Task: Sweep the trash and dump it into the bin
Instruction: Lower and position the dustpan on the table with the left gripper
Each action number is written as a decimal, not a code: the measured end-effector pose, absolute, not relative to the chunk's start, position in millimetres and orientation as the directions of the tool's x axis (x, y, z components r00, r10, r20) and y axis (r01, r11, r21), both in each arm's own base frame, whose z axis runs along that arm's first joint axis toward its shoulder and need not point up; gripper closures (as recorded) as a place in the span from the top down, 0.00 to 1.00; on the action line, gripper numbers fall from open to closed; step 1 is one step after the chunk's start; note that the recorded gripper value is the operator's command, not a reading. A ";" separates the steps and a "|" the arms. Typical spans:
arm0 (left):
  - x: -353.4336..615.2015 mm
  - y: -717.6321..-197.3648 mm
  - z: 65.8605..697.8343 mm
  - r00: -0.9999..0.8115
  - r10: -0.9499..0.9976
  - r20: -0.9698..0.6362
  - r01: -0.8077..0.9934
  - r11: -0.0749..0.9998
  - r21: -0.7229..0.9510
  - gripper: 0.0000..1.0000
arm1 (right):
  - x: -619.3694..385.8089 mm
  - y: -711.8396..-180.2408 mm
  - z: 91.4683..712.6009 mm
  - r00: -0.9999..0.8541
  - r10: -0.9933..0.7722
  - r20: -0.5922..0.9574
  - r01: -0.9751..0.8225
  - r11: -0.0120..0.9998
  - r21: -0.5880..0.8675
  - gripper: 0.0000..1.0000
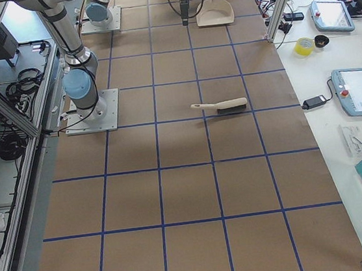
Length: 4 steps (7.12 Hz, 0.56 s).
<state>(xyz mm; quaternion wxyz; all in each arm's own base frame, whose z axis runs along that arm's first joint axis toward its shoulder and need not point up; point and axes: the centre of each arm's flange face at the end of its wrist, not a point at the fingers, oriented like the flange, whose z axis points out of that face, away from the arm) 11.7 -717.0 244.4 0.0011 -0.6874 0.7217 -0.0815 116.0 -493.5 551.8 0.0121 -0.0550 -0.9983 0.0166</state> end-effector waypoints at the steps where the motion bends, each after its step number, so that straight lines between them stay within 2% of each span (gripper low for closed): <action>1: 11.0 -713.3 247.0 -0.055 -0.993 0.106 -0.992 0.042 -0.118 0.00 | 116.1 -493.5 551.7 -0.994 0.109 0.022 0.109 0.994 -0.034 1.00; 3: 9.2 -703.0 236.2 -0.054 -0.995 0.080 -0.993 0.045 -0.113 0.00 | 115.7 -493.1 550.6 -0.994 0.108 0.028 0.108 0.994 -0.028 1.00; 4: 8.7 -700.1 233.9 -0.053 -0.996 0.072 -0.993 0.045 -0.112 0.09 | 115.6 -492.9 550.4 -0.994 0.108 0.029 0.107 0.994 -0.027 1.00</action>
